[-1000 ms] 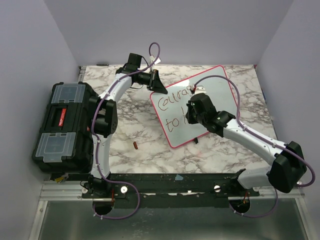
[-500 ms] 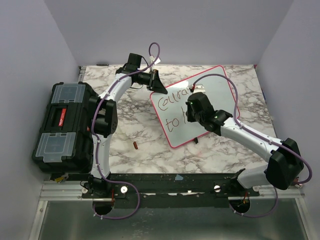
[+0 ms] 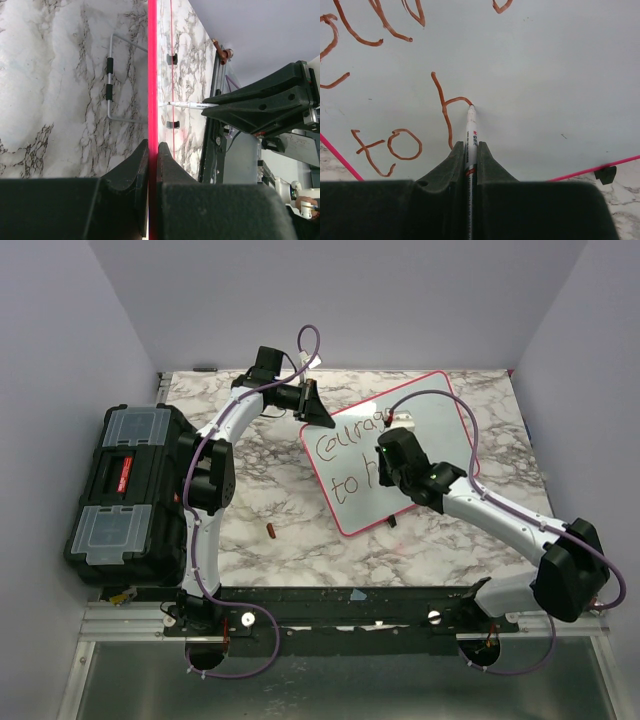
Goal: Write a sentence on the whiteboard
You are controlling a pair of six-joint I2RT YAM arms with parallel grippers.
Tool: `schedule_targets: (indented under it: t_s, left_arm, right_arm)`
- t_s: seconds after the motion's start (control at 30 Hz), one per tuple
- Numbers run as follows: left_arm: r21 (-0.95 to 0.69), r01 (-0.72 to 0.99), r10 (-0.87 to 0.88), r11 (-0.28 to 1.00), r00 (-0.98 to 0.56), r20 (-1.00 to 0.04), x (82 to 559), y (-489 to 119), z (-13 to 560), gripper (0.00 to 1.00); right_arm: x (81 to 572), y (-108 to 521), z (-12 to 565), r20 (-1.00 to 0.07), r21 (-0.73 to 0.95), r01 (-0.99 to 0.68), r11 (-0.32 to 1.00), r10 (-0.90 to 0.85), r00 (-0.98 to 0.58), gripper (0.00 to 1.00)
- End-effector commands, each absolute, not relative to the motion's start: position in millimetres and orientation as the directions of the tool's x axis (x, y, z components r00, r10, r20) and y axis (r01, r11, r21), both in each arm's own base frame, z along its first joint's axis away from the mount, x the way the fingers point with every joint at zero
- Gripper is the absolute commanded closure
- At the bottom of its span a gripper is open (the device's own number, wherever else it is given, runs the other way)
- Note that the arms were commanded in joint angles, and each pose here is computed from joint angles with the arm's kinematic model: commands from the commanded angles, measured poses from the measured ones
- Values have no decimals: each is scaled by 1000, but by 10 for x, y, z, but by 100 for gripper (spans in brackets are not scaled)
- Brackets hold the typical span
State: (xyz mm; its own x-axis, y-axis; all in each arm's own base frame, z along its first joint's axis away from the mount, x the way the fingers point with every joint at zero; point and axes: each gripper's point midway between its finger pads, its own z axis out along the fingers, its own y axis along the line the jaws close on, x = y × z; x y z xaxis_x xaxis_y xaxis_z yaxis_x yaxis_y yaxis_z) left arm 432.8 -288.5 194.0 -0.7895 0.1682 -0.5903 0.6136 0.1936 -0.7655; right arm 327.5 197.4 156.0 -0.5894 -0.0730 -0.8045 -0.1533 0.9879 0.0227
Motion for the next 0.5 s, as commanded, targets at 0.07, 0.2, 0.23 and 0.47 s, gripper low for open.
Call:
schedule_targets:
  t_s: [0.07,0.2,0.23,0.47]
  left_arm:
    - [-654,739,165,159,-673,-720,4418,-2876,2069,100]
    - [-654,740,165,159,-673,-721,4415,-2877,2072,100]
    - [-655,739,166,161,-674,-720,4413,-2878,2066,100]
    - [-655,738,166,160,-675,-719,4411,-2875,2066,100]
  right_arm:
    - [3085,1744,1339,-762,-38,-128,991,-111,-638,99]
    - [2992,1718,1275,-747,-26,-137,990,-110,-656,99]
    - [2967,1718,1261,-743,-21,-142,990,-110,-660,99]
    - [2849,1769,1189,-718,21,-179,984,-110,-687,99]
